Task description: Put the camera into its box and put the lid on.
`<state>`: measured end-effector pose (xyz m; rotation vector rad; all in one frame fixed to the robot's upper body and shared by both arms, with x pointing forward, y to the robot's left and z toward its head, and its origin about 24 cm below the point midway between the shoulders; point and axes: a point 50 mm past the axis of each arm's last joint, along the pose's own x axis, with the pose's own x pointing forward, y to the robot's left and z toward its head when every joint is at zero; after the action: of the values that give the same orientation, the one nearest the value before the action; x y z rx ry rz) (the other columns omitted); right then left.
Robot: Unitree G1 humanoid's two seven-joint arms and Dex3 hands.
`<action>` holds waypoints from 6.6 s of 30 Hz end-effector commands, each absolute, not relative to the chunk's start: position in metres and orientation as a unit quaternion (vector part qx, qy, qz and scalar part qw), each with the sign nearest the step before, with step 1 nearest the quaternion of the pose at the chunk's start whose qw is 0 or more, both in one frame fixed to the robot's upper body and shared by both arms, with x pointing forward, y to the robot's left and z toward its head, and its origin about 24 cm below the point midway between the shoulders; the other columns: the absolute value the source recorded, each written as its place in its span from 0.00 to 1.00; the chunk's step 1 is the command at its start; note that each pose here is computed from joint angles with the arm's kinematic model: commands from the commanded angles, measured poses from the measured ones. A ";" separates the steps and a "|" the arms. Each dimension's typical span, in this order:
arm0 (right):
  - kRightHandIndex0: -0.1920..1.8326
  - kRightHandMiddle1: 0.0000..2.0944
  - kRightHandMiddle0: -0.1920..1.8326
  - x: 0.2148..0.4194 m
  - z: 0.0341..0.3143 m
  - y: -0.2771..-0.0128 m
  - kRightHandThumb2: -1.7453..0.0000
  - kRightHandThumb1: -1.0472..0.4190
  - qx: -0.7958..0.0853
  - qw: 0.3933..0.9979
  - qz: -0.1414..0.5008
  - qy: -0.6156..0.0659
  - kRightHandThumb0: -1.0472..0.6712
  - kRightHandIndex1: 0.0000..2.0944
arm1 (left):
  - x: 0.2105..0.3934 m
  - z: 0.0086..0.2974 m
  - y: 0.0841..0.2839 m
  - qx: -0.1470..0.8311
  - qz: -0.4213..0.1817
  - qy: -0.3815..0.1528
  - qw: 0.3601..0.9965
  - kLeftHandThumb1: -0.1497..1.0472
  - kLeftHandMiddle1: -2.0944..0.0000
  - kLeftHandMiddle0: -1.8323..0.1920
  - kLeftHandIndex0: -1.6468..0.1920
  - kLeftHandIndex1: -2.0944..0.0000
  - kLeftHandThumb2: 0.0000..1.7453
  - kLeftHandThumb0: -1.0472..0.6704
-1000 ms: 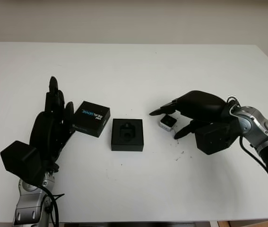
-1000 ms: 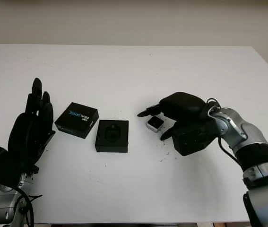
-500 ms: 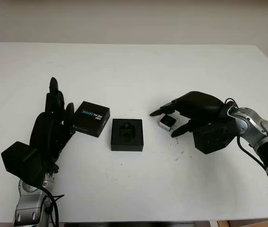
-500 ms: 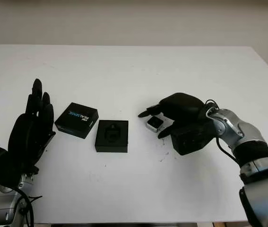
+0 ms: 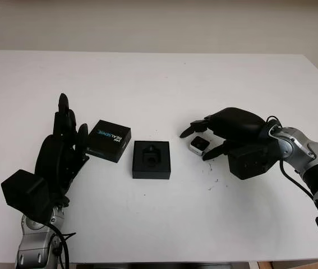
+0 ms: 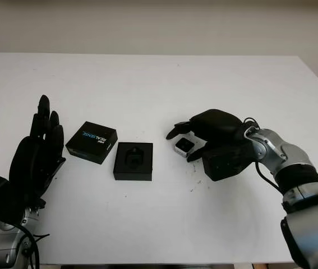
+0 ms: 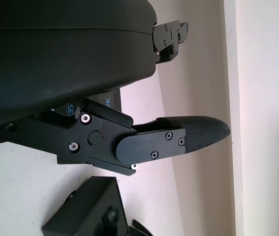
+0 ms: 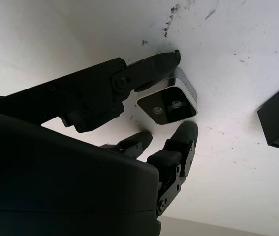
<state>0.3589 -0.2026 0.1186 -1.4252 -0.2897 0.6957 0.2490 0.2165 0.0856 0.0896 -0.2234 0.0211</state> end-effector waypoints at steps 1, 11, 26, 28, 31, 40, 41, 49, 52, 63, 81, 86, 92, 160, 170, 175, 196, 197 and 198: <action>0.33 0.27 0.25 0.358 0.114 -0.205 0.97 0.14 -0.637 0.694 0.315 -0.119 0.41 0.14 | 0.247 0.089 0.215 0.046 0.009 -0.120 0.992 1.00 1.00 1.00 1.00 1.00 0.31 0.17; 0.34 0.29 0.26 0.359 0.114 -0.207 0.97 0.14 -0.646 0.688 0.308 -0.121 0.44 0.15 | 0.245 0.090 0.215 0.046 0.013 -0.120 0.992 1.00 1.00 1.00 1.00 1.00 0.31 0.17; 0.34 0.29 0.29 0.362 0.116 -0.211 0.97 0.12 -0.658 0.683 0.300 -0.105 0.47 0.15 | 0.246 0.091 0.215 0.046 0.011 -0.119 0.992 1.00 1.00 1.00 1.00 1.00 0.31 0.17; 0.35 0.29 0.29 0.363 0.117 -0.212 0.97 0.11 -0.655 0.686 0.298 -0.103 0.47 0.15 | 0.246 0.091 0.215 0.048 0.010 -0.120 0.992 1.00 1.00 1.00 1.00 1.00 0.31 0.17; 0.35 0.29 0.29 0.363 0.118 -0.213 0.97 0.11 -0.659 0.683 0.297 -0.102 0.47 0.15 | 0.247 0.091 0.215 0.050 0.009 -0.122 0.991 1.00 1.00 1.00 1.00 1.00 0.31 0.17; 0.34 0.29 0.29 0.366 0.119 -0.218 0.97 0.10 -0.682 0.667 0.289 -0.082 0.45 0.13 | 0.247 0.092 0.214 0.050 0.010 -0.121 0.991 1.00 1.00 1.00 1.00 1.00 0.31 0.17; 0.34 0.29 0.29 0.366 0.119 -0.218 0.97 0.10 -0.683 0.666 0.289 -0.081 0.45 0.13 | 0.247 0.092 0.214 0.050 0.009 -0.122 0.991 1.00 1.00 1.00 1.00 1.00 0.31 0.17; 0.32 0.56 0.34 0.365 0.117 -0.217 0.97 0.10 -0.682 0.666 0.287 -0.095 0.44 0.43 | 0.248 0.092 0.214 0.048 0.012 -0.122 0.991 1.00 1.00 1.00 1.00 1.00 0.31 0.17; 0.26 0.60 0.35 0.365 0.116 -0.217 0.97 0.10 -0.678 0.671 0.284 -0.095 0.44 0.59 | 0.247 0.092 0.214 0.047 0.011 -0.121 0.991 1.00 1.00 1.00 1.00 1.00 0.31 0.17; 0.26 0.62 0.31 0.364 0.113 -0.221 0.97 0.08 -0.651 0.700 0.284 -0.069 0.43 0.47 | 0.246 0.090 0.213 0.044 0.014 -0.120 0.992 1.00 1.00 1.00 1.00 1.00 0.31 0.17; 0.31 0.75 0.26 0.363 0.106 -0.221 0.97 0.06 -0.603 0.742 0.291 -0.035 0.38 0.18 | 0.246 0.087 0.212 0.045 0.012 -0.111 0.993 1.00 1.00 1.00 1.00 1.00 0.31 0.18; 0.32 0.81 0.24 0.364 0.104 -0.222 0.97 0.04 -0.585 0.758 0.289 -0.019 0.37 0.17 | 0.246 0.086 0.213 0.046 0.013 -0.108 0.993 1.00 1.00 1.00 1.00 1.00 0.31 0.18; 0.32 0.86 0.22 0.364 0.102 -0.224 0.97 0.02 -0.560 0.777 0.289 0.002 0.38 0.17 | 0.247 0.086 0.212 0.044 0.015 -0.106 0.993 1.00 1.00 1.00 1.00 1.00 0.29 0.17; 0.24 0.94 0.15 0.359 0.081 -0.228 0.97 0.00 -0.320 0.902 0.281 0.070 0.40 0.08 | 0.248 0.087 0.221 0.047 0.008 -0.095 0.994 1.00 1.00 1.00 1.00 1.00 0.29 0.18; 0.18 0.91 0.16 0.358 0.087 -0.215 0.97 0.01 -0.160 0.947 0.275 0.042 0.40 0.04 | 0.247 0.087 0.221 0.048 0.006 -0.094 0.994 1.00 1.00 1.00 1.00 1.00 0.29 0.18; 0.16 0.90 0.15 0.355 0.092 -0.202 0.97 0.00 -0.104 0.952 0.286 0.019 0.41 0.03 | 0.247 0.087 0.221 0.049 0.008 -0.093 0.994 1.00 1.00 1.00 1.00 1.00 0.29 0.19; 0.16 0.90 0.17 0.339 0.077 -0.142 0.96 0.00 0.014 0.940 0.342 0.003 0.38 0.03 | 0.247 0.084 0.220 0.048 0.006 -0.092 0.995 1.00 1.00 1.00 1.00 1.00 0.29 0.18; 0.15 0.90 0.17 0.339 0.076 -0.140 0.96 0.00 0.017 0.939 0.343 0.005 0.39 0.03 | 0.247 0.084 0.220 0.047 0.007 -0.092 0.995 1.00 1.00 1.00 1.00 1.00 0.29 0.18; 0.15 0.90 0.17 0.339 0.075 -0.139 0.96 0.00 0.020 0.939 0.343 0.006 0.39 0.02 | 0.247 0.084 0.220 0.047 0.007 -0.093 0.995 1.00 1.00 1.00 1.00 1.00 0.29 0.18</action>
<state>0.3395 -0.1395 0.0750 0.0371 0.0255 0.7036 0.2480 0.2202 0.0839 0.0898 -0.1789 0.0150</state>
